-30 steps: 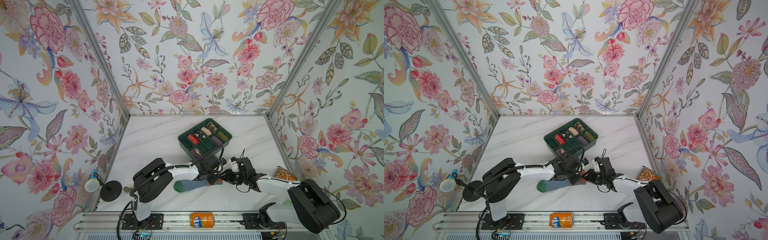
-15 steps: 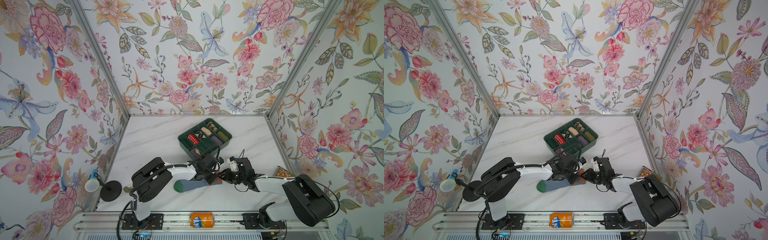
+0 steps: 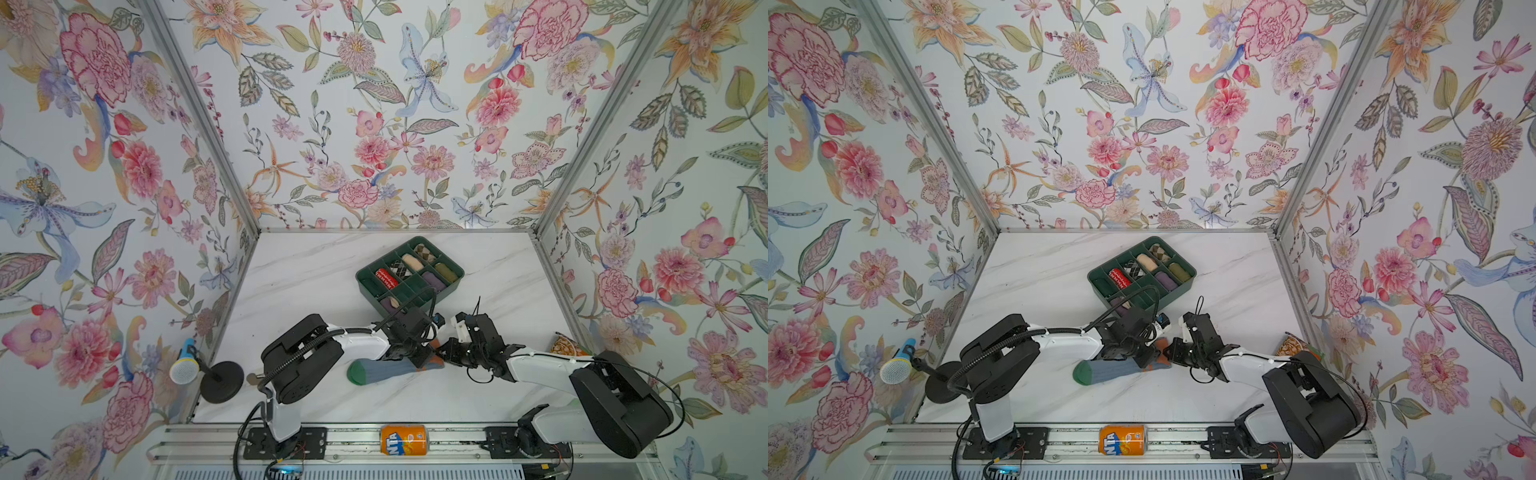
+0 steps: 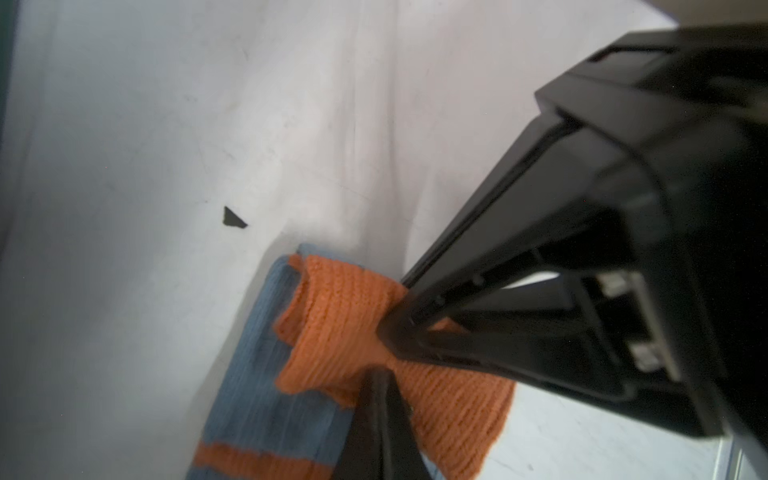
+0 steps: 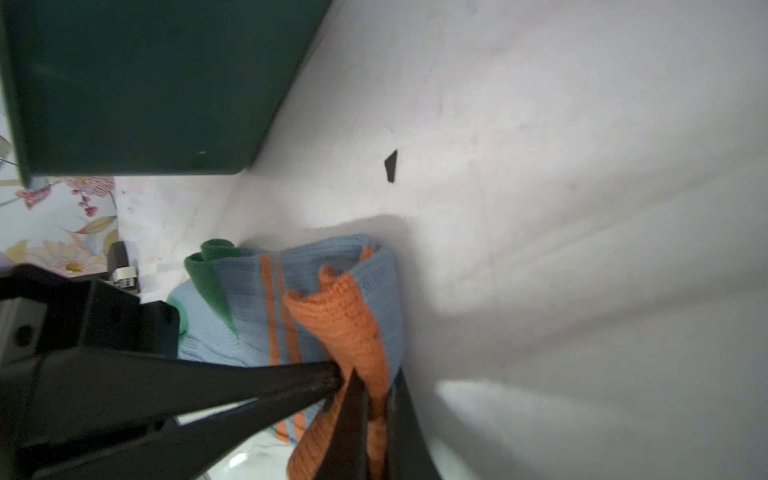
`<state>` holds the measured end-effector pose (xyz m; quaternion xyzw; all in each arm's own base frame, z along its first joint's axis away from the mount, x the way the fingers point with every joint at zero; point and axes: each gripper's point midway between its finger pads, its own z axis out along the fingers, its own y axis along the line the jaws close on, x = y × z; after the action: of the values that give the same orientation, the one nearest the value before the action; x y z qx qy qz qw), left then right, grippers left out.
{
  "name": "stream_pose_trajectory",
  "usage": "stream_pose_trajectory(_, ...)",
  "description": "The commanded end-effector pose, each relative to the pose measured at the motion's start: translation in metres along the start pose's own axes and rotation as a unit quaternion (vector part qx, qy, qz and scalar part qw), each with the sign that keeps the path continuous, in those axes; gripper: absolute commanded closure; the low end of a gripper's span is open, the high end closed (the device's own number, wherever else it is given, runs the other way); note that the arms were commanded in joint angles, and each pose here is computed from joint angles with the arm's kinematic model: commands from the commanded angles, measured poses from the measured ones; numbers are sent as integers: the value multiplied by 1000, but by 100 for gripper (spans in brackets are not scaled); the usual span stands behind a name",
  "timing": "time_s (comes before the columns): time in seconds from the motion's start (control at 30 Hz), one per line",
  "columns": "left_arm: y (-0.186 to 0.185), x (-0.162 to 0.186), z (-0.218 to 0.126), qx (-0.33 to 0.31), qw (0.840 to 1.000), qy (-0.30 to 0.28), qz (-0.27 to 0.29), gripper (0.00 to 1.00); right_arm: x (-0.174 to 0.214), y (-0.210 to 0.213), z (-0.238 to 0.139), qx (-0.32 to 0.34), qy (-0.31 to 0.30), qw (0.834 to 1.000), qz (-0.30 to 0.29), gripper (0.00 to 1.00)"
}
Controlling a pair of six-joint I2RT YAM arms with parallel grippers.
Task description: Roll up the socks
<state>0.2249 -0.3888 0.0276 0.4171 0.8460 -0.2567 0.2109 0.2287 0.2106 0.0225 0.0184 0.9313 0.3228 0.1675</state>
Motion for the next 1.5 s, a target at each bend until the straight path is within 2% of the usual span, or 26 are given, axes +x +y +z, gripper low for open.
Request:
stream_pose_trajectory(0.0,1,1,-16,13,1000,-1,-22,100,11,-32,-10,105,21,994,-20,100)
stream_pose_trajectory(0.27,12,-17,-53,19,998,-43,-39,100,0,-40,-38,178,1,983,-45,100)
stream_pose_trajectory(0.5,30,-3,-67,-2,997,-42,-58,100,-9,-44,-60,241,-9,968,-65,100)
stream_pose_trajectory(0.9,41,7,-89,-16,995,-63,-74,100,-16,-53,-77,371,-3,921,-121,100)
stream_pose_trajectory(1.03,44,14,-91,-18,995,-62,-79,100,-20,-54,-79,413,1,900,-140,100)
stream_pose_trajectory(1.47,60,27,-99,-30,993,-68,-95,100,-19,-31,-60,458,8,867,-198,100)
